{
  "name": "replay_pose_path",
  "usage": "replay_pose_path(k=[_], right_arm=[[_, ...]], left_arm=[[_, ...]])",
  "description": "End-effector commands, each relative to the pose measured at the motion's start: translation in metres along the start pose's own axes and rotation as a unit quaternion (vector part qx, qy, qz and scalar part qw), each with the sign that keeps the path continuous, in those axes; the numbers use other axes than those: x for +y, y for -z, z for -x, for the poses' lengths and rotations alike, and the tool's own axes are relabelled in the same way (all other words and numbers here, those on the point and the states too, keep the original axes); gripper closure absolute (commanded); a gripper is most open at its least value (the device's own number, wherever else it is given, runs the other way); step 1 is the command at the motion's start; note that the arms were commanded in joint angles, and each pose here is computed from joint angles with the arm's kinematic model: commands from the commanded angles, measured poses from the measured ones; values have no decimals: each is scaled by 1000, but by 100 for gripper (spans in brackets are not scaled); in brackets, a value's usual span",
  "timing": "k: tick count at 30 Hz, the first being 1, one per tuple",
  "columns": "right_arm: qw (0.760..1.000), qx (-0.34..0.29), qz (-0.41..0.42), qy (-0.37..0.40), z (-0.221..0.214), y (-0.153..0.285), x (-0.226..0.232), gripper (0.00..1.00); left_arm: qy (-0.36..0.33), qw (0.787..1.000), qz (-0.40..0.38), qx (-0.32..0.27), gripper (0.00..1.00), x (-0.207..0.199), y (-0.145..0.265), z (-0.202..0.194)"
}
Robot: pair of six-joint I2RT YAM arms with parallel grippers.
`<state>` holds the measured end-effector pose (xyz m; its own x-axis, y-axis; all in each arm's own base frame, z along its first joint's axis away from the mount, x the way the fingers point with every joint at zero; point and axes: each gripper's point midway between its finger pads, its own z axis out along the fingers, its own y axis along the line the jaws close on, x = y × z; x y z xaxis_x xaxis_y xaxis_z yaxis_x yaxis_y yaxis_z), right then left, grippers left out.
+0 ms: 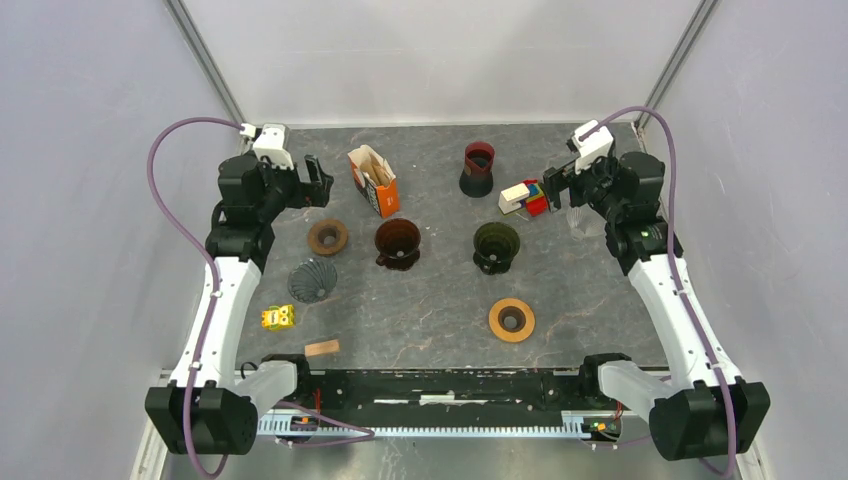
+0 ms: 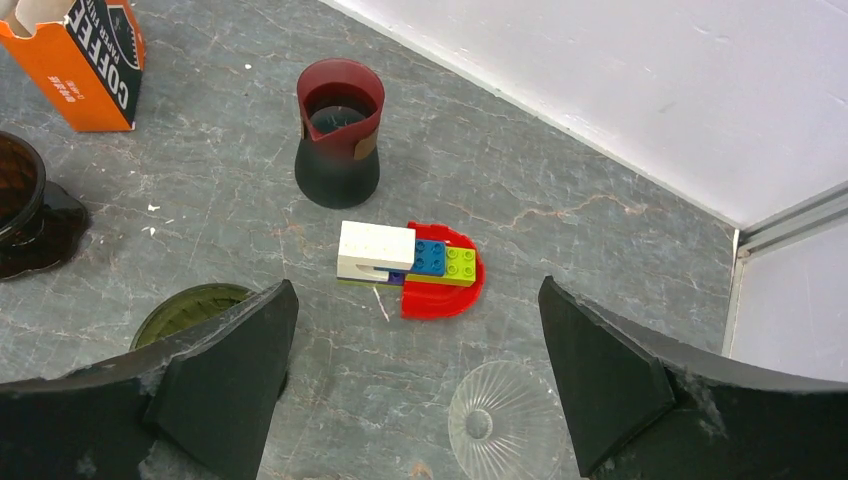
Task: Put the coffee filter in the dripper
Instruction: Move the coffee server to the center of the board.
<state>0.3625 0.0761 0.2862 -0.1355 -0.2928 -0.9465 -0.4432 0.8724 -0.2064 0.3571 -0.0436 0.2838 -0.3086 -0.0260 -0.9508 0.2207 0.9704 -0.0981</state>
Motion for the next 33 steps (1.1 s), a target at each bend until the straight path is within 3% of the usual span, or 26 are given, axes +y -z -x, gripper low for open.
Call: replay_pose_path(k=[1,12,17,23,28,33], right_arm=[[1000,-26,-2,15,14,8,1,2],[999,-22,-3,24,11,10,1,2],[998,1,33,54,4,6,10,2],[974,17,190,126,-23,8,75,2],[956,67,224,178,-61,5,108,2],[952,68,239,179,-69,6,120,1]], left_arm=[[5,999,-10,-49,0,-7,7,29],[-10,1000,-7,-7,0,-6,16,9],[-75,990,-107,58,0,-34,30,-19],[-71,974,-176,120,0,-51,30,-47],[-91,962,-202,160,5,-67,18,-62],[-88,962,-176,188,17,-84,-17,-90]])
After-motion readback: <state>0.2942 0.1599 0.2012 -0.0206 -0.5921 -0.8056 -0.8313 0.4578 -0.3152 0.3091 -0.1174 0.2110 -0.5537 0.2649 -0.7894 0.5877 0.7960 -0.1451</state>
